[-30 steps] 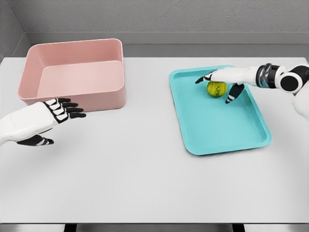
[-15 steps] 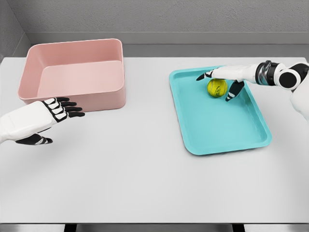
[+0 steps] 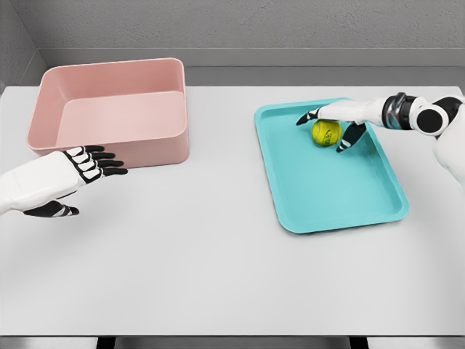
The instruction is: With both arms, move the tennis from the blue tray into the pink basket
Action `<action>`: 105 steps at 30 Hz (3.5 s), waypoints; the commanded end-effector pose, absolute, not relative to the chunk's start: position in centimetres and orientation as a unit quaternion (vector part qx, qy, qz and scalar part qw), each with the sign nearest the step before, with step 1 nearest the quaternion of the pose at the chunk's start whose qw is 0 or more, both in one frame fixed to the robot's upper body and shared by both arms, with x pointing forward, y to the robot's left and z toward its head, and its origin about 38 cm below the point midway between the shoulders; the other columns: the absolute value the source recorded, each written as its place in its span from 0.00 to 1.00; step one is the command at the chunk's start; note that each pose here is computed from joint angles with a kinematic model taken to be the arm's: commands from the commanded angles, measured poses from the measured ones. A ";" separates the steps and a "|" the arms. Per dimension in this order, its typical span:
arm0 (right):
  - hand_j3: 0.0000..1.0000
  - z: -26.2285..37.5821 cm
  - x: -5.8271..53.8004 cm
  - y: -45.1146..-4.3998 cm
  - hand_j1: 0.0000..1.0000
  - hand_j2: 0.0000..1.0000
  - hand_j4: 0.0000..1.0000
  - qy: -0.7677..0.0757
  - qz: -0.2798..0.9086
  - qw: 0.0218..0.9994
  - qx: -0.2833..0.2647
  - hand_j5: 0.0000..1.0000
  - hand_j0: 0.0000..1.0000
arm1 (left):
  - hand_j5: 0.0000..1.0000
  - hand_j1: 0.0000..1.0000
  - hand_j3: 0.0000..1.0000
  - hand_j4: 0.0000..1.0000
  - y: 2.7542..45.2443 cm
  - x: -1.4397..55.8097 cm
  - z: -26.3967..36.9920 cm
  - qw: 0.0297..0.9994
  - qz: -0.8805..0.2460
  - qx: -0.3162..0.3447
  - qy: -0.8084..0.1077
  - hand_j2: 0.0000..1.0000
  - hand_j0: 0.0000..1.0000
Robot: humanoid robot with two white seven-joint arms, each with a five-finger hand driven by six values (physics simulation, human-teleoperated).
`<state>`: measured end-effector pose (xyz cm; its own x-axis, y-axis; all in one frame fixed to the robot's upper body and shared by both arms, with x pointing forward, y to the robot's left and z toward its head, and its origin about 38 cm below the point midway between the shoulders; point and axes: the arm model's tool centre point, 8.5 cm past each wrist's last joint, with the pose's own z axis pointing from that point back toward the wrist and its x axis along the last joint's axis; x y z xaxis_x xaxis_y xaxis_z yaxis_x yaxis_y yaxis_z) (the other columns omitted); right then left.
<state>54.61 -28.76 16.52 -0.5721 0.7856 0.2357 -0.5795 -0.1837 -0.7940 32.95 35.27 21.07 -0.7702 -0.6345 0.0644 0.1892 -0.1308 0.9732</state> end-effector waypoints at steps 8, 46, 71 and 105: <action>0.71 16.5 54.7 -28.8 0.71 0.71 0.71 -0.457 0.758 0.451 -0.113 0.71 0.71 | 1.00 1.00 1.00 1.00 35.3 33.0 21.2 0.284 -0.727 0.186 -0.597 1.00 1.00; 0.39 21.3 54.4 -28.3 0.39 0.39 0.39 -0.496 0.760 0.395 -0.140 0.39 0.39 | 1.00 1.00 1.00 1.00 35.3 33.0 21.3 0.283 -0.727 0.187 -0.597 1.00 1.00; 0.38 23.5 50.8 -23.2 0.38 0.38 0.38 -0.527 0.792 0.280 -0.128 0.38 0.38 | 1.00 1.00 1.00 1.00 35.4 33.0 21.3 0.282 -0.728 0.189 -0.595 1.00 1.00; 0.36 22.2 44.1 -14.2 0.36 0.36 0.36 -0.551 0.819 0.147 -0.059 0.36 0.36 | 1.00 1.00 1.00 1.00 35.5 33.0 21.4 0.283 -0.729 0.189 -0.594 1.00 1.00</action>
